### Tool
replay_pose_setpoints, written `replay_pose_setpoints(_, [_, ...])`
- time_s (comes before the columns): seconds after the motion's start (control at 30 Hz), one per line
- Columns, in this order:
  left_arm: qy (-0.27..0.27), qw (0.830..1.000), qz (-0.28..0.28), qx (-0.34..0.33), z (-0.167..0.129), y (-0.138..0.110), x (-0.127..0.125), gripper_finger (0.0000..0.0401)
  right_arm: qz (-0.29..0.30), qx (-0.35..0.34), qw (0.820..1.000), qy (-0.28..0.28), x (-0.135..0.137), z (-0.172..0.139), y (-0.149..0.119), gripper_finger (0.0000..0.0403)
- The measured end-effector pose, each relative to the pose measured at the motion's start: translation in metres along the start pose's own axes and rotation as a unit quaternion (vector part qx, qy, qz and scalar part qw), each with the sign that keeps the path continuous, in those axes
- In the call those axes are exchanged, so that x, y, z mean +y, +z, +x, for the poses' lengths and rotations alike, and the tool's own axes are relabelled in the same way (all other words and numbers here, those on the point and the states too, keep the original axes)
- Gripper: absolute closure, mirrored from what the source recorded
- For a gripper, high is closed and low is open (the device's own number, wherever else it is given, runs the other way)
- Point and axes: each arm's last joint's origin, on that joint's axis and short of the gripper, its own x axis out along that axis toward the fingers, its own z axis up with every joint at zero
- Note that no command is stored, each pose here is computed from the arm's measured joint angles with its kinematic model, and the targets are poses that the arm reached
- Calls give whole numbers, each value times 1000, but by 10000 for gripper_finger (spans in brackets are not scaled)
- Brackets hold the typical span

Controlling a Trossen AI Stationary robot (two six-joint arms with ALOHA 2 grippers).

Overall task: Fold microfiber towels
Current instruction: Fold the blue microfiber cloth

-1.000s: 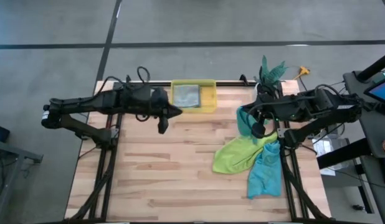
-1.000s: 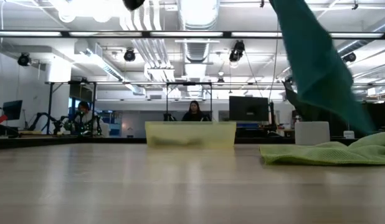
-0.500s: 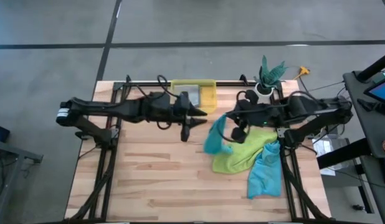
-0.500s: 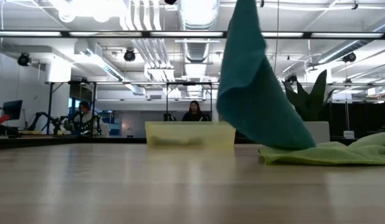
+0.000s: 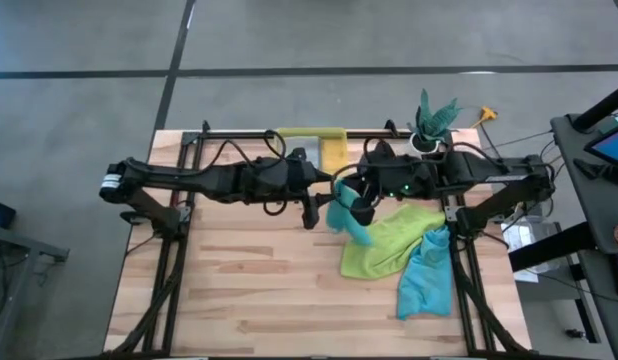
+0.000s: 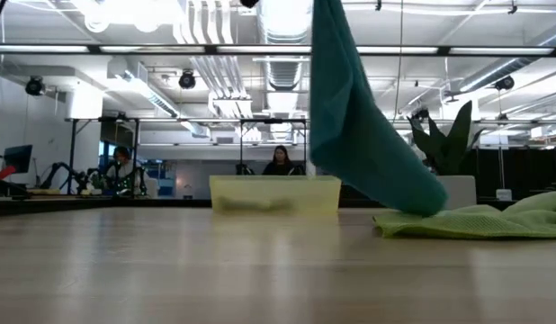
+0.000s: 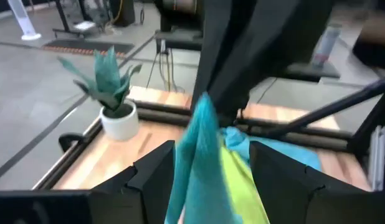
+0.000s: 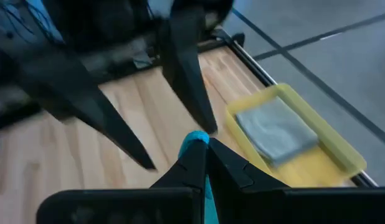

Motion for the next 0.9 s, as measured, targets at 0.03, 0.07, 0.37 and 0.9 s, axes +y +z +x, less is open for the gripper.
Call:
replay_pose_setpoints(0.03, [1,1000,0,0,2,0,-1,210,4,-2,1000,5,-1,-1,4,394])
replay_pose_setpoints(0.07, [1,1000,-1,-5,2,1,-1,210,6,-3,1000,7,-2,-3,8,394])
replay_pose_setpoints(0.37, [48,999,-5,-17,1,2,-1,210,-15,41,999,-8,-9,-3,32,394])
replay_pose_setpoints(0.9, [114,993,-20,-16,3,0,2,210,-91,79,992,33,2,10,47,394])
